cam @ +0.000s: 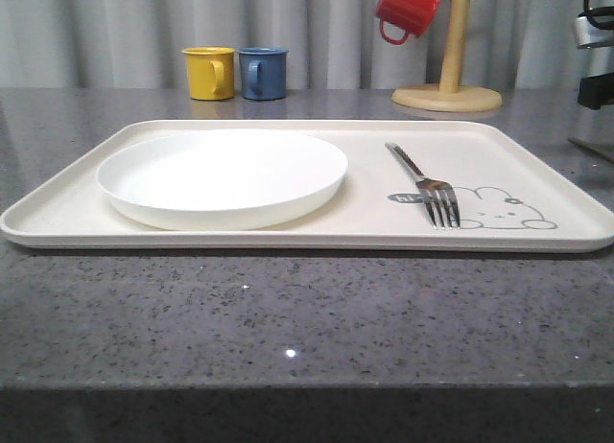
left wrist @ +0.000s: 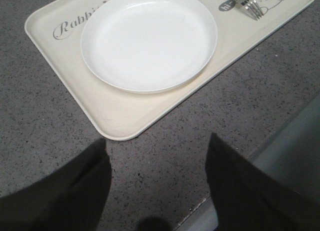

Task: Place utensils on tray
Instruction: 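Grasp the steel chopsticks with the right gripper and move over the tray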

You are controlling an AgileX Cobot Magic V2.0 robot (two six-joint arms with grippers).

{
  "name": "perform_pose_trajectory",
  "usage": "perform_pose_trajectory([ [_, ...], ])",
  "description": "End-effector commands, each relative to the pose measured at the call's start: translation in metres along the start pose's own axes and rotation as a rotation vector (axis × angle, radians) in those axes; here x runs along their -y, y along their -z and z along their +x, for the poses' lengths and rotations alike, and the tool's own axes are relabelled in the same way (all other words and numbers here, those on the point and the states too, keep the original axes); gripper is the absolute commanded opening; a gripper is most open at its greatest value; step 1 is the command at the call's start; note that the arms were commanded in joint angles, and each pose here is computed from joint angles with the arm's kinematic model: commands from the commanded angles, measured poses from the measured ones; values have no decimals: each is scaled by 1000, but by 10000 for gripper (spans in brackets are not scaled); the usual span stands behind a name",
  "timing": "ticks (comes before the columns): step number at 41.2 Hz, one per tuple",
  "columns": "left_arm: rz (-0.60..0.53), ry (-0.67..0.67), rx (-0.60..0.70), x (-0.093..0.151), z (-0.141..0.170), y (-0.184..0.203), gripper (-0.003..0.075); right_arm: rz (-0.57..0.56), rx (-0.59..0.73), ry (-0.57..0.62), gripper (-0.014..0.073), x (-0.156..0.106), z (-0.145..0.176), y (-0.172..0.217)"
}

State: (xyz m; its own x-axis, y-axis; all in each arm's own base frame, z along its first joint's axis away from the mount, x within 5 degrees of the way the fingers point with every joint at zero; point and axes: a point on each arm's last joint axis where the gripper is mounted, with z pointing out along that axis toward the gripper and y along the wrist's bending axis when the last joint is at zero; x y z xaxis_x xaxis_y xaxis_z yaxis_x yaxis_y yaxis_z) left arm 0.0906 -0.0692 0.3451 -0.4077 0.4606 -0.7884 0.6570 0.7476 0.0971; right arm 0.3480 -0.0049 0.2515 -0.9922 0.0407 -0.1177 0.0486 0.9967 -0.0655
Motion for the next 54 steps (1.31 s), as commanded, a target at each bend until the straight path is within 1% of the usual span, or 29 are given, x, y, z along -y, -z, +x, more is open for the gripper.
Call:
perform_pose_trajectory([
  [1, -2, 3, 97, 0, -13, 6, 410, -20, 58, -6, 147, 1, -2, 14],
  [5, -2, 3, 97, 0, -13, 6, 410, -26, 61, -9, 47, 1, -3, 17],
  [8, -2, 3, 97, 0, -13, 6, 410, -31, 53, -12, 13, 0, -3, 20],
  [10, -2, 3, 97, 0, -13, 6, 410, -50, 43, -19, 13, -1, -2, 24],
  [14, -2, 3, 97, 0, -13, 6, 410, -105, 42, -10, 13, -14, -1, 39],
  [21, -2, 3, 97, 0, -13, 6, 410, -184, 93, 87, 13, -56, 2, 64],
  [24, -2, 3, 97, 0, -13, 6, 410, -218, 101, 101, 13, -74, 5, 67],
  [32, -2, 3, 97, 0, -13, 6, 410, -236, 51, 27, 14, -102, 8, 57],
  [39, -2, 3, 97, 0, -13, 6, 410, -265, 39, 3, 18, -118, 4, 45],
  [41, -2, 3, 97, 0, -13, 6, 410, -284, 33, 0, 26, -122, 4, 43],
  [44, -2, 3, 97, 0, -13, 6, 410, -296, 33, 1, 67, -125, 4, 43],
  [50, -2, 3, 97, 0, -13, 6, 410, -295, 41, 3, 216, -125, 4, 44],
  [52, -2, 3, 97, 0, -13, 6, 410, -293, 46, 4, 242, -124, 4, 46],
  [54, -2, 3, 97, 0, -13, 6, 410, -287, 64, 11, 245, -122, 6, 52],
])
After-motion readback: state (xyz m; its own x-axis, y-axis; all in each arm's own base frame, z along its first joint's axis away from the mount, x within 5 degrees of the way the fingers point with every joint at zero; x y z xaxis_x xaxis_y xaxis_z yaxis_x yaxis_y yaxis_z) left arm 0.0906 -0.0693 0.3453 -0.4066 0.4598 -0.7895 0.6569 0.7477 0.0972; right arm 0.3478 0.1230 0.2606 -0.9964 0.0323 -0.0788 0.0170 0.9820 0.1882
